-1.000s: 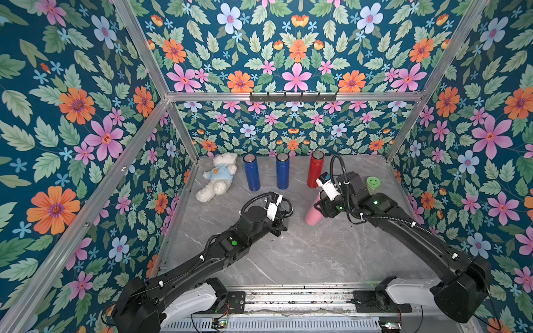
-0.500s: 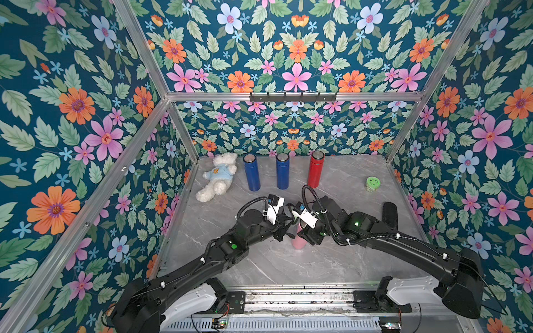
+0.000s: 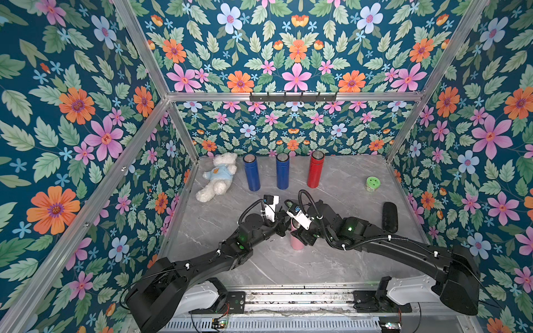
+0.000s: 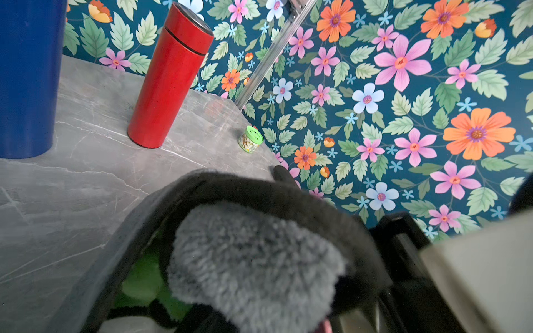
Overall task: Wipe the surface of the thermos
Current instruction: Wipe the dirt from the surface of the thermos.
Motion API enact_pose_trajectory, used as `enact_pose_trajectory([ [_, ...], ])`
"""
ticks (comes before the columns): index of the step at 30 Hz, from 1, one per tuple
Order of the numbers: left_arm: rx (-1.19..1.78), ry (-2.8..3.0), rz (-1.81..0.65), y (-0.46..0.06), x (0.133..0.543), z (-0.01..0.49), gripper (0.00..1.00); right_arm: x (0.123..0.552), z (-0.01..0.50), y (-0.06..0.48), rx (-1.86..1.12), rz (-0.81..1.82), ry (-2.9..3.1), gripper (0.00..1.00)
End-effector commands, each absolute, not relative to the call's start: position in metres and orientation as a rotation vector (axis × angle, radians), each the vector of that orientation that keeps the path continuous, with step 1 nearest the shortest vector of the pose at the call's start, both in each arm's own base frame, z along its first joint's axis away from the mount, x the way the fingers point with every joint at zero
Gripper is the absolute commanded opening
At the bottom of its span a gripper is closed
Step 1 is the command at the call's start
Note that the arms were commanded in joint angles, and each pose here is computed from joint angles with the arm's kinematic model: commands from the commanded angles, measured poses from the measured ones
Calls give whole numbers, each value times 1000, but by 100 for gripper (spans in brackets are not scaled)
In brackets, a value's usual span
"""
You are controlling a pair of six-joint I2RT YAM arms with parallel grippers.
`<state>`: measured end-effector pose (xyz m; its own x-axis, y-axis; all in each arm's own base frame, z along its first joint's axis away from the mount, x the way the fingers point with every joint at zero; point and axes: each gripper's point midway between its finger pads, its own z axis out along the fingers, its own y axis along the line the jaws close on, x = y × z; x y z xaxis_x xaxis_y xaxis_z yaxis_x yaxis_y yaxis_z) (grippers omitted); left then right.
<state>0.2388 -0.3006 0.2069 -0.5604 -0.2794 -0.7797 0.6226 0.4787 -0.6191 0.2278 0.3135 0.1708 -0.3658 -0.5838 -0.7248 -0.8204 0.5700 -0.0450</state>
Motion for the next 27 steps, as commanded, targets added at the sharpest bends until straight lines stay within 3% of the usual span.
enact_pose_trajectory([
  [1, 401, 1817, -1385, -319, 209, 201, 0, 239, 168, 314, -1032, 399, 2077, 0],
  [12, 469, 1916, -1347, -334, 190, 155, 0, 230, 162, 287, -971, 366, 2105, 0],
  [27, 798, 1743, -1251, -322, 159, 196, 0, 206, 165, 284, -1178, 408, 1983, 0],
])
